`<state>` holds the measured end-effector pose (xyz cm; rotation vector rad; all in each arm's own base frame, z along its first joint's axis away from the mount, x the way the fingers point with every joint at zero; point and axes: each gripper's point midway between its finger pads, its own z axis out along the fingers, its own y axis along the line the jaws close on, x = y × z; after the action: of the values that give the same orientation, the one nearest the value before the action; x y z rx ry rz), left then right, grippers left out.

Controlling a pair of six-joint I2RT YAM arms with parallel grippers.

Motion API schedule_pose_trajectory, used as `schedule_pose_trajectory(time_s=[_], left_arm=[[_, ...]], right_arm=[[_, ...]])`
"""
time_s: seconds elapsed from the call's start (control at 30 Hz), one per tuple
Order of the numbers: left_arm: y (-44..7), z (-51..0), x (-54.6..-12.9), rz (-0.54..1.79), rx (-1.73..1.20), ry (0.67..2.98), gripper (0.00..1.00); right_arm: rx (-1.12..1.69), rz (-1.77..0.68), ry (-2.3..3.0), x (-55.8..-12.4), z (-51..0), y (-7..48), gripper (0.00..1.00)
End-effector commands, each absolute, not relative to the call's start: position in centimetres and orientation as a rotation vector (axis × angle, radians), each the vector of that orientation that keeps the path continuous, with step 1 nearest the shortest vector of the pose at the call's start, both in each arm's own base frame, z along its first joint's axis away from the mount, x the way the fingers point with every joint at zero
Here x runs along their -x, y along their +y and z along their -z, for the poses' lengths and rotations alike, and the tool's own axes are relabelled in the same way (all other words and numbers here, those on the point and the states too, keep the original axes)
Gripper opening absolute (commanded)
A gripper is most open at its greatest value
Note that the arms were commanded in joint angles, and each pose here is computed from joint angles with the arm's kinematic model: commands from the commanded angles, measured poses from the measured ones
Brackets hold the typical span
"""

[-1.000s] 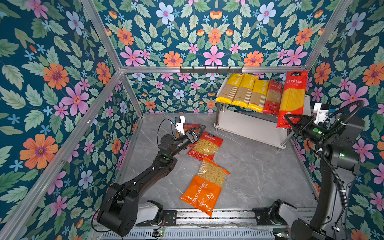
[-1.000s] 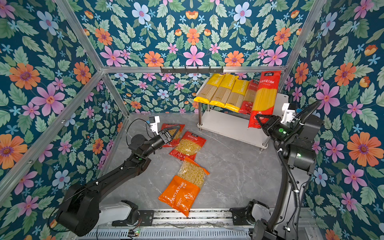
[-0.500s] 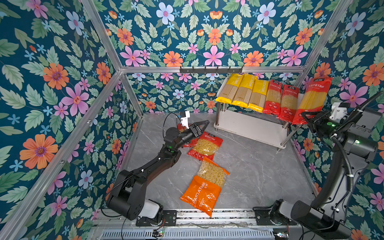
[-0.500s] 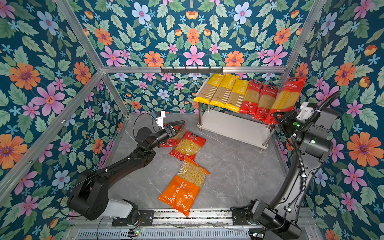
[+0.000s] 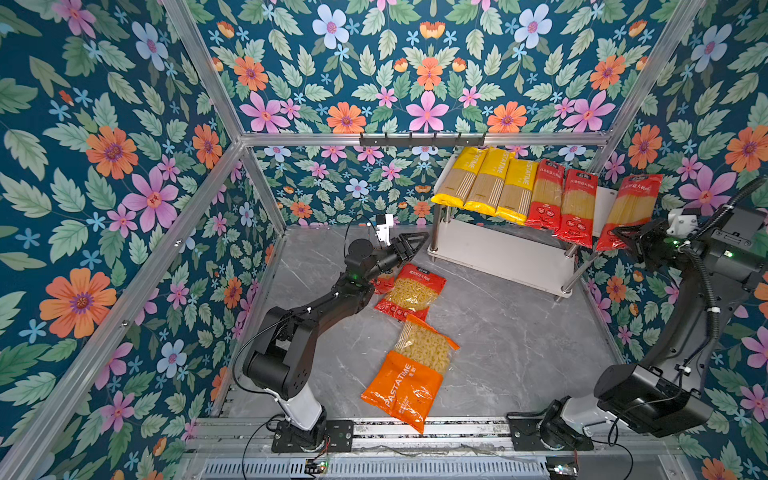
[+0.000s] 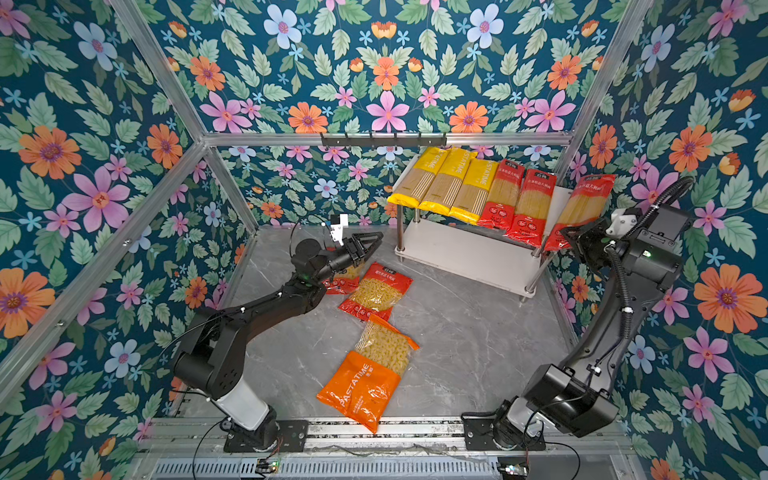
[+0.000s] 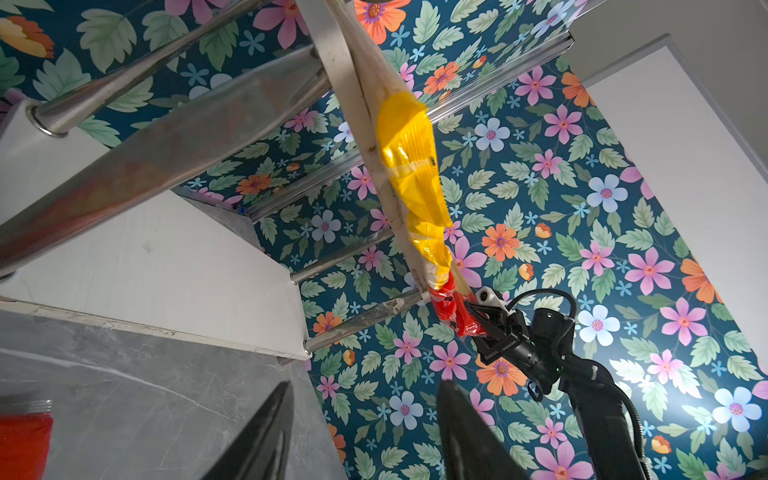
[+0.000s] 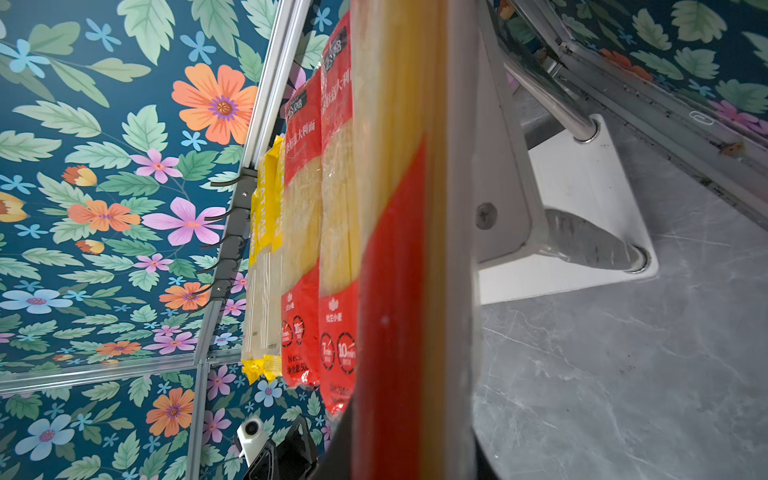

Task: Place and organize the pasta boxes and bags onto the shelf
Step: 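Carry the red spaghetti bag to the upper shelf with the right gripper, then stand the red spaghetti bag beside the other red bags and open the right gripper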

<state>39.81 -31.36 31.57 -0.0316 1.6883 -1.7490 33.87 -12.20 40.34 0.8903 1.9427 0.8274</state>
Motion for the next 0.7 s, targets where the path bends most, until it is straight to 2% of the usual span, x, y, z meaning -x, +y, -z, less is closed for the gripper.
schedule_pose_trajectory(time_s=[0.0,0.67], left_arm=[[-31.8,-32.0,-40.0,1.781,0.017,1.668,0.58],[-32.7,-30.7,-41.1,1.807,0.034,1.685,0.57]], right_arm=[[-0.7,-0.853,1.905,-35.0,-42.2,-11.7,0.0],[-0.699,-0.874,2.065,-38.3,-37.5,-10.9,0.0]])
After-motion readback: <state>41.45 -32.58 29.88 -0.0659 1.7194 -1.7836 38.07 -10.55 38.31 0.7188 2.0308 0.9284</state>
